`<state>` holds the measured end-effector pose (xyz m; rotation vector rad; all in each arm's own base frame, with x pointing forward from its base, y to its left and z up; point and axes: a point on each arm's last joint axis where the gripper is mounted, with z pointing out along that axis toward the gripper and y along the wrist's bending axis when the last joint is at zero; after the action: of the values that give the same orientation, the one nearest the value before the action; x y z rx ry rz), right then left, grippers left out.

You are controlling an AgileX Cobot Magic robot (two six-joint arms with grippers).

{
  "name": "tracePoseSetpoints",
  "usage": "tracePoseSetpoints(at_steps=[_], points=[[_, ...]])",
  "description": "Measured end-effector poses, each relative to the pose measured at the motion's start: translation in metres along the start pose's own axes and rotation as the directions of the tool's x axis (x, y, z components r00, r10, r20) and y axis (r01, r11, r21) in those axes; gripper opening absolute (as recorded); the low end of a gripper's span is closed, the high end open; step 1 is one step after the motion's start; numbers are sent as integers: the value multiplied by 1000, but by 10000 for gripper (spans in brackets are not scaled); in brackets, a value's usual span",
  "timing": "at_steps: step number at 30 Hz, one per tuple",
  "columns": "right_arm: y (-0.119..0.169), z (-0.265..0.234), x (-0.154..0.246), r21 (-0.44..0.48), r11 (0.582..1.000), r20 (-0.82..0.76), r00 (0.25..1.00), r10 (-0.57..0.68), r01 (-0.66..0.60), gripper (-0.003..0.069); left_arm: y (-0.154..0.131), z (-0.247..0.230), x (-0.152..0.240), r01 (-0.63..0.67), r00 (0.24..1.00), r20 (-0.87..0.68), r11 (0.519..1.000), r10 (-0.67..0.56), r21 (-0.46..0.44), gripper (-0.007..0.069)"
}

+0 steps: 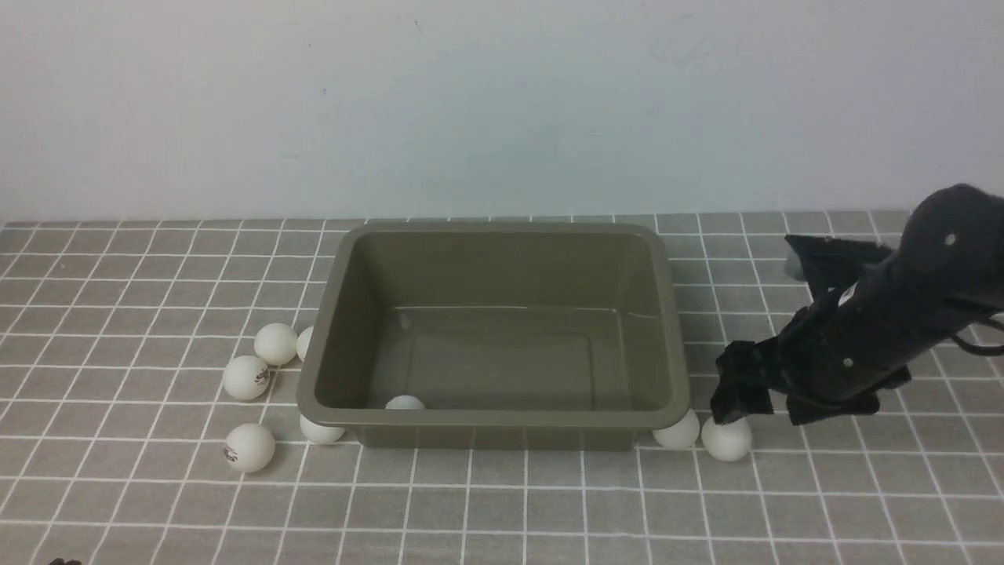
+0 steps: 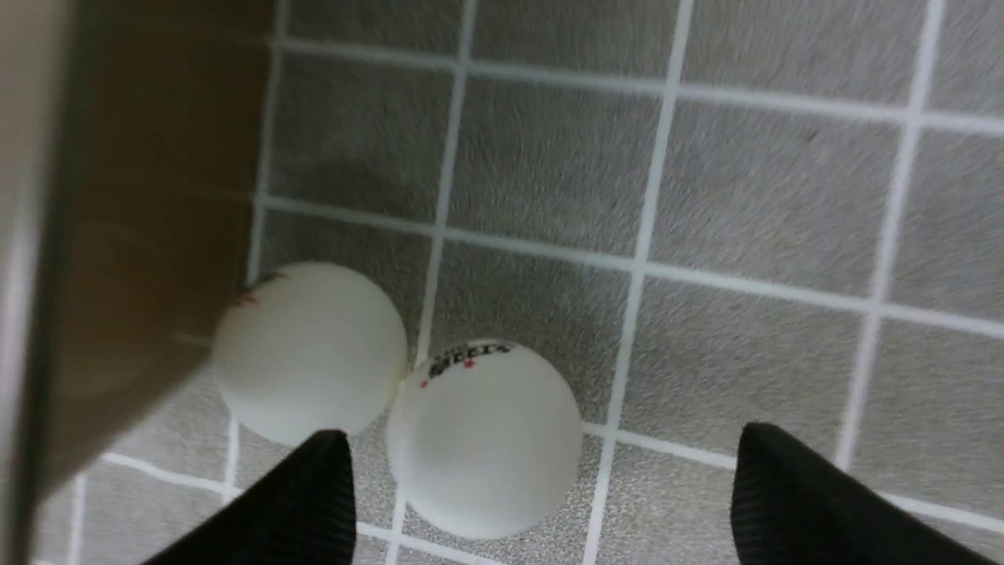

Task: Put the table tennis balls into the box on the grey coffee tablecloth.
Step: 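Reach for and grasp a ping pong ball on the table, then release the ping pong ball into the bin and lift the gripper away, then reach for and grasp a ping pong ball on the table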

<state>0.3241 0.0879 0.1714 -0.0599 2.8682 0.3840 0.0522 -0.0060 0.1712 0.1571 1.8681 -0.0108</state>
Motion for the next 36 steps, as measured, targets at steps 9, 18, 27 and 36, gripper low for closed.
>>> tracePoseSetpoints(at_steps=[9, 18, 27, 36], points=[[2, 20, 2, 29, 998, -57, 997, -46, 48, 350, 0, 0, 0, 0, 1000, 0, 1000, 0, 0, -5], [38, -65, -31, -33, 998, 129, 991, -46, 51, 363, 0, 0, 0, 0, 1000, 0, 1000, 0, 0, -5], [114, -64, -60, -106, 959, 203, 950, -238, 263, 419, 0, 0, 0, 0, 1000, 0, 1000, 0, 0, -5], [84, -75, -68, 177, 926, 80, 933, -351, 333, 556, 0, 0, 0, 0, 1000, 0, 1000, 0, 0, -5]])
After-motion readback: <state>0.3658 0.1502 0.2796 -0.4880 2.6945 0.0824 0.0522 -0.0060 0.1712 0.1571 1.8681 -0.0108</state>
